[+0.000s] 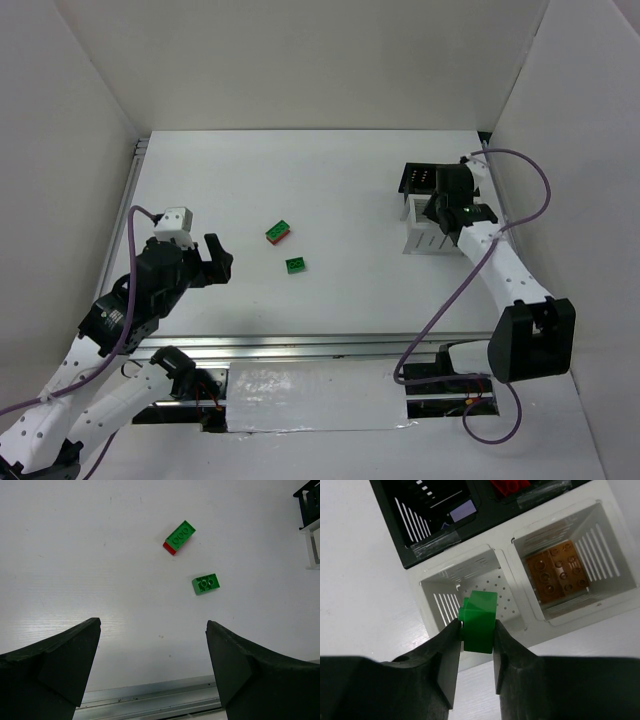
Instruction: Sort the legos into containers by color
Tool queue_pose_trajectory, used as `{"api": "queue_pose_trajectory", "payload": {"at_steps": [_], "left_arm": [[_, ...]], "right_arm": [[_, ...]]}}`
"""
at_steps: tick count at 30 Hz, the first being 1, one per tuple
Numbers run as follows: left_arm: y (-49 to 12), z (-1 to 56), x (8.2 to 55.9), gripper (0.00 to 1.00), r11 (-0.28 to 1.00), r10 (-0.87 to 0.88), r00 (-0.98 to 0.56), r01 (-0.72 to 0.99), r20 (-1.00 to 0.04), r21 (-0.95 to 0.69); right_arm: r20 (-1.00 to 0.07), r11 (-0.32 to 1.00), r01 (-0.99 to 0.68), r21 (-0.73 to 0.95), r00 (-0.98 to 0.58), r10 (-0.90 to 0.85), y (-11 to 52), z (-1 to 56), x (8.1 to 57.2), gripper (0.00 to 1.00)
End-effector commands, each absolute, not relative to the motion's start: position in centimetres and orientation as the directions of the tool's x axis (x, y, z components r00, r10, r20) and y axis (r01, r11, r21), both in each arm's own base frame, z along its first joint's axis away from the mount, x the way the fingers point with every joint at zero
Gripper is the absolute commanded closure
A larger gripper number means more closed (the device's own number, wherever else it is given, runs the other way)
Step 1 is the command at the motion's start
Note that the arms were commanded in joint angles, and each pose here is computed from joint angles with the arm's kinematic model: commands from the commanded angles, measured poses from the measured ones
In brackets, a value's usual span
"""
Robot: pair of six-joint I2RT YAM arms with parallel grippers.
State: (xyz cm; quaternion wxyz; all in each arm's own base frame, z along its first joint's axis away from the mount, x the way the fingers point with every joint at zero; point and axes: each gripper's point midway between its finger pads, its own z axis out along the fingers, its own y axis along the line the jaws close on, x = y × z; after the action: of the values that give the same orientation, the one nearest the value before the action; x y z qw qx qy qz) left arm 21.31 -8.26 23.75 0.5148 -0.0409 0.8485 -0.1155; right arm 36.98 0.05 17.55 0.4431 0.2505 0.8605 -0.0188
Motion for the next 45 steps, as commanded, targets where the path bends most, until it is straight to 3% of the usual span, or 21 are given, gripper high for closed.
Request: {"api": "queue_pose_trajectory", "payload": {"at_steps": [1, 2, 3, 6, 8, 10, 15, 19, 22, 29, 36, 39, 40, 43, 45], "left_arm": [[-8.5, 25.5, 21.9, 0.00, 0.966, -0.196, -0.416, 0.073, -0.888, -0.247], [-8.5, 25.6, 21.8, 0.01, 0.966, -0.196, -0.416, 0.076, -0.888, -0.249], [-8.5, 25.4, 21.8, 0.01, 0.967, -0.193, -0.419, 0.074, -0.887, -0.245], [-8.5, 25.5, 21.9, 0.00, 0.967, -0.191, -0.421, 0.076, -0.887, -0.244], [-8.6, 25.3, 22.0, 0.01, 0.968, -0.188, -0.425, 0.074, -0.885, -0.241], [-8.6, 25.4, 22.0, 0.00, 0.968, -0.189, -0.425, 0.072, -0.885, -0.242], [-7.5, 25.7, 22.1, 0.00, 0.969, -0.219, -0.399, 0.018, -0.890, -0.246], [-4.2, 25.7, 21.9, 0.00, 0.959, -0.278, -0.359, -0.158, -0.891, -0.236], [-3.3, 26.0, 21.7, 0.00, 0.948, -0.304, -0.333, -0.200, -0.892, -0.249], [-4.5, 25.9, 22.0, 0.01, 0.960, -0.278, -0.358, -0.132, -0.891, -0.247], [-5.3, 25.8, 22.0, 0.00, 0.964, -0.265, -0.370, -0.089, -0.890, -0.250], [-5.4, 26.1, 21.9, 0.00, 0.963, -0.266, -0.364, -0.074, -0.893, -0.258], [-5.5, 26.0, 21.9, 0.00, 0.964, -0.265, -0.365, -0.072, -0.893, -0.257], [-5.4, 26.1, 21.9, 0.01, 0.963, -0.267, -0.361, -0.071, -0.894, -0.259], [-5.6, 26.1, 21.9, 0.01, 0.964, -0.263, -0.363, -0.062, -0.894, -0.258]], "right_arm": [[-0.784, 0.870, 0.450, 0.203, -0.458, 0.420, -0.1, 18.4, 38.0, 0.71], [-0.781, 0.870, 0.449, 0.203, -0.461, 0.420, 0.0, 18.3, 38.1, 0.44], [-0.780, 0.870, 0.450, 0.203, -0.462, 0.421, 0.0, 18.3, 38.1, 0.35], [-0.781, 0.870, 0.444, 0.216, -0.456, 0.427, 0.2, 18.9, 38.0, 0.21], [-0.784, 0.878, 0.412, 0.243, -0.449, 0.428, 0.8, 19.8, 38.1, 0.07], [-0.793, 0.894, 0.368, 0.257, -0.448, 0.413, 2.1, 20.9, 38.1, 0.00], [-0.824, 0.973, -0.021, 0.229, -0.537, 0.182, 16.1, 22.4, 35.9, 0.00], [-0.739, 0.976, -0.130, 0.177, -0.673, 0.045, 25.1, 16.7, 33.5, 0.00], [-0.700, 0.980, -0.158, 0.124, -0.713, -0.027, 29.9, 12.9, 32.2, 0.00], [-0.624, 0.972, -0.221, 0.080, -0.772, -0.124, 35.3, 7.6, 31.2, 0.00], [-0.593, 0.961, -0.262, 0.092, -0.789, -0.158, 36.7, 5.4, 31.1, 0.01], [-0.578, 0.958, -0.276, 0.083, -0.796, -0.180, 37.3, 4.2, 31.2, 0.08], [-0.561, 0.958, -0.279, 0.072, -0.805, -0.192, 37.3, 3.6, 31.2, 0.26], [-0.542, 0.959, -0.280, 0.055, -0.815, -0.207, 37.2, 3.0, 30.9, 0.43], [-0.534, 0.957, -0.285, 0.051, -0.817, -0.215, 37.2, 3.0, 30.7, 0.46]]}}
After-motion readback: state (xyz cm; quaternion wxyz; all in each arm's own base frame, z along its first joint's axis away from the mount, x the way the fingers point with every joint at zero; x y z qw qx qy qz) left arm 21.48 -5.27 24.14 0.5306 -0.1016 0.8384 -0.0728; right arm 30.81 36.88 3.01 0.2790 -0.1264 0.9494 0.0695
